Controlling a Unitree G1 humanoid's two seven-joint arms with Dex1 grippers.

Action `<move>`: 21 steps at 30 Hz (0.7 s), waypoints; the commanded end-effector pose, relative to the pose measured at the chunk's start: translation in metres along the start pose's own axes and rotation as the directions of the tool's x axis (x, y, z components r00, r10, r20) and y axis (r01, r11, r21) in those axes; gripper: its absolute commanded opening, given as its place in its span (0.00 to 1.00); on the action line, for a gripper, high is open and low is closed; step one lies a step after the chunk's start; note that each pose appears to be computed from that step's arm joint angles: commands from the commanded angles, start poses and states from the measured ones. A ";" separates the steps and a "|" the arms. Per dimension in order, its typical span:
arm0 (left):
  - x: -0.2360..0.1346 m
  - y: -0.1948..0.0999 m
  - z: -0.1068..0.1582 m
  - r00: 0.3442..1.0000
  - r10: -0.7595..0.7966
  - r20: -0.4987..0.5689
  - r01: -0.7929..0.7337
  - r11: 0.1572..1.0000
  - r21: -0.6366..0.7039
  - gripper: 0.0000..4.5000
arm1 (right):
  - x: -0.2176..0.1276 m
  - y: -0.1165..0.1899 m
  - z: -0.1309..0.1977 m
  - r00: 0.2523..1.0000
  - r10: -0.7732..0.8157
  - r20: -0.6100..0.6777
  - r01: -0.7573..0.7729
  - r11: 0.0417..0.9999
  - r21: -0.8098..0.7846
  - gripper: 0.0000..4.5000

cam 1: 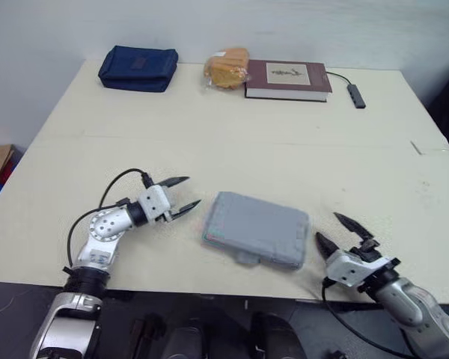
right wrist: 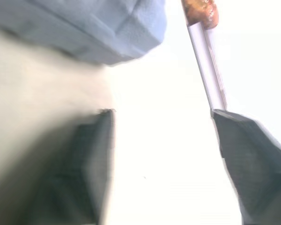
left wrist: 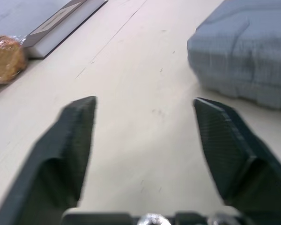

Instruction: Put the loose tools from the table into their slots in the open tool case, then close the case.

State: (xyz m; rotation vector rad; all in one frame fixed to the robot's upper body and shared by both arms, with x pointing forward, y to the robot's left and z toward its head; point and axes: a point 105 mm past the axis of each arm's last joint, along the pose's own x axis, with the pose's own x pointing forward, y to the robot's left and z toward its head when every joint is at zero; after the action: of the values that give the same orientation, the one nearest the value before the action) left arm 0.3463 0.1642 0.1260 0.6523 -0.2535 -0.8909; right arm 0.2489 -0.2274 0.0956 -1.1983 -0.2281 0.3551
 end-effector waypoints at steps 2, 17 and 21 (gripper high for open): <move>-0.030 0.017 -0.017 0.997 0.039 -0.072 -0.049 0.988 -0.144 0.93 | -0.023 -0.007 -0.006 0.999 0.040 -0.034 -0.036 0.993 0.111 0.99; 0.037 0.017 0.019 0.994 -0.105 0.035 0.111 0.956 -0.272 0.01 | -0.044 0.022 0.070 0.884 0.372 0.283 -0.456 0.556 0.694 0.01; 0.073 0.011 0.022 0.983 -0.185 0.000 0.177 0.938 -0.298 0.01 | -0.042 0.046 0.083 0.807 0.480 0.344 -0.571 0.485 0.663 0.01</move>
State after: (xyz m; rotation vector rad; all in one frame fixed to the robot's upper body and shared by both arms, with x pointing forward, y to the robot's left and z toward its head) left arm 0.3846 0.1087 0.1485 0.3956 -0.0575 -1.0636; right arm 0.1765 -0.1667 0.0800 -0.3683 0.2183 0.9223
